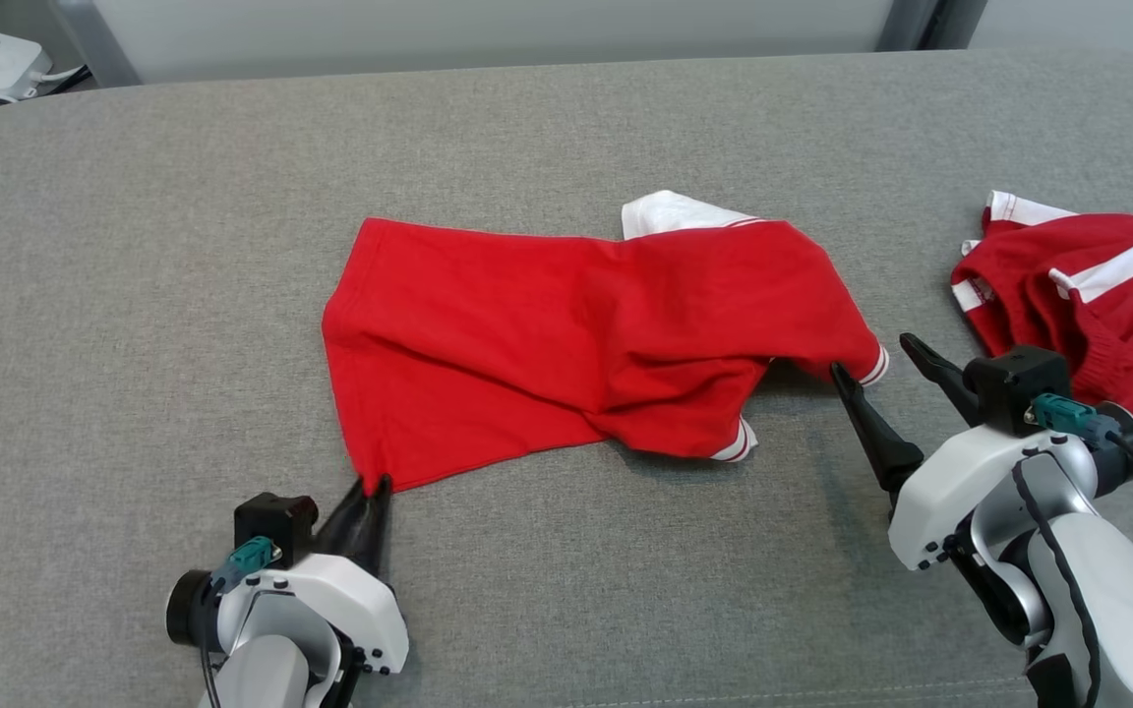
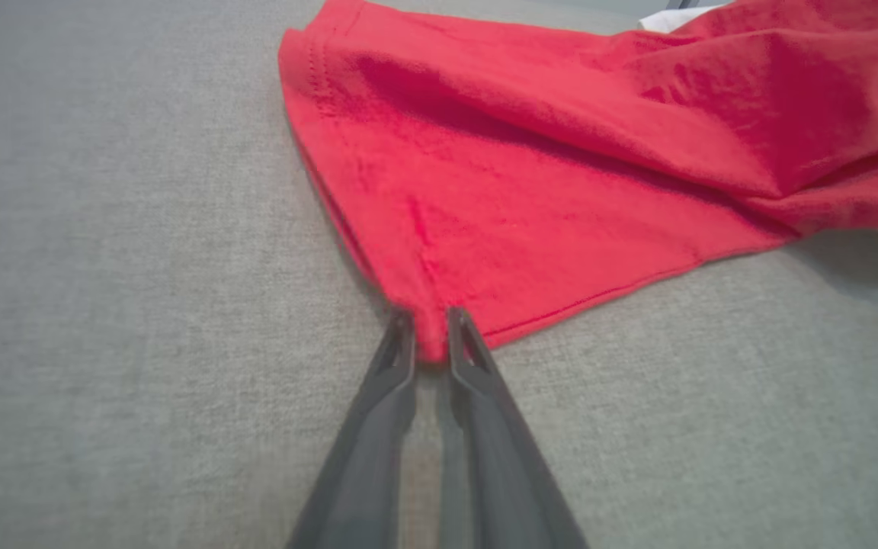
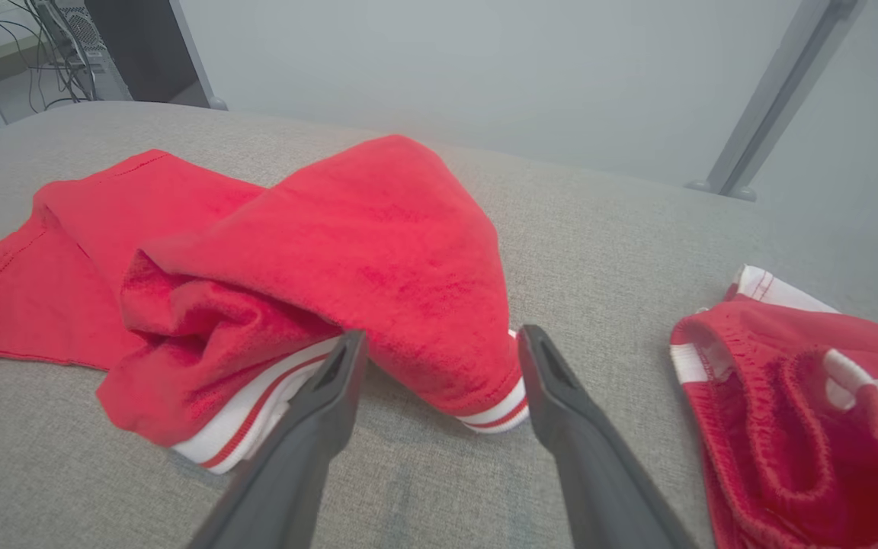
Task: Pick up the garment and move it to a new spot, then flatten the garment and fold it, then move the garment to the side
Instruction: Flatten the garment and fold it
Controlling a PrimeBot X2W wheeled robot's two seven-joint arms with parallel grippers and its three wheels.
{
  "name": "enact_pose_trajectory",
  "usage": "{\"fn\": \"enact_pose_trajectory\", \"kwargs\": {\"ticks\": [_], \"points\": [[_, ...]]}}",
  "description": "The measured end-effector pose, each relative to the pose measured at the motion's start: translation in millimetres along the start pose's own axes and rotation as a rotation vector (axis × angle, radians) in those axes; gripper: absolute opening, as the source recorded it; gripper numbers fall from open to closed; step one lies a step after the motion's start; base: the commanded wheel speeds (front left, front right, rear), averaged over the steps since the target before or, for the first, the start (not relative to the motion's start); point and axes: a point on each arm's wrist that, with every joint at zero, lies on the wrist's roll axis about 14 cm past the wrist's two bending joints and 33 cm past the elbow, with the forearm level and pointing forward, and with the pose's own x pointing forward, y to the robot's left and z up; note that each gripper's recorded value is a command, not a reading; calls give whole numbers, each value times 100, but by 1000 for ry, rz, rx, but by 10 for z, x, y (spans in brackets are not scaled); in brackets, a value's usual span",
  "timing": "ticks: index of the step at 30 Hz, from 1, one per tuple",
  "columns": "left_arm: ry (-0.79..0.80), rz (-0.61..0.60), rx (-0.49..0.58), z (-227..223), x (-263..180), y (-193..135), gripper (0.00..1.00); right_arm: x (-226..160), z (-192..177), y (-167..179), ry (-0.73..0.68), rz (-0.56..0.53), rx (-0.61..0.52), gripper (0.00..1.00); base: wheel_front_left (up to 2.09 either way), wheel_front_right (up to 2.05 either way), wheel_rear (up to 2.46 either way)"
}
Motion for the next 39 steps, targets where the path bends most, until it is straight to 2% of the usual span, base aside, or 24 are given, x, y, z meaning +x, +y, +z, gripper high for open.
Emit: {"fn": "enact_pose_trajectory", "kwargs": {"ticks": [2,3,10,17,24,25,26,31,35,39], "points": [[-1,-5,1,10,17,-18,1,-15,16,-25,-9,-8,-1,100,0,0,0],[-3,-7,1,19,22,-34,0,-29,30,-41,-14,-13,-1,100,0,0,0],[-70,74,-30,216,-18,146,0,-100,-36,5,-6,-3,3,100,0,0,0],[-116,200,-45,310,-221,566,0,-130,-221,360,41,93,16,100,0,0,0],[-108,259,-56,257,-290,734,0,-123,-373,619,88,170,13,100,0,0,0],[-105,258,-53,248,-289,730,58,-119,-402,615,96,169,14,100,0,0,0],[-104,257,-52,244,-289,726,100,-114,-436,587,105,161,14,100,0,0,0],[-132,238,-33,333,-279,679,100,-37,-408,373,82,108,-40,100,0,0,0],[-169,221,-22,445,-271,630,100,81,-350,357,73,116,-128,100,0,0,0],[-192,209,-13,511,-279,601,100,172,-485,430,137,153,-199,100,0,0,0]]}}
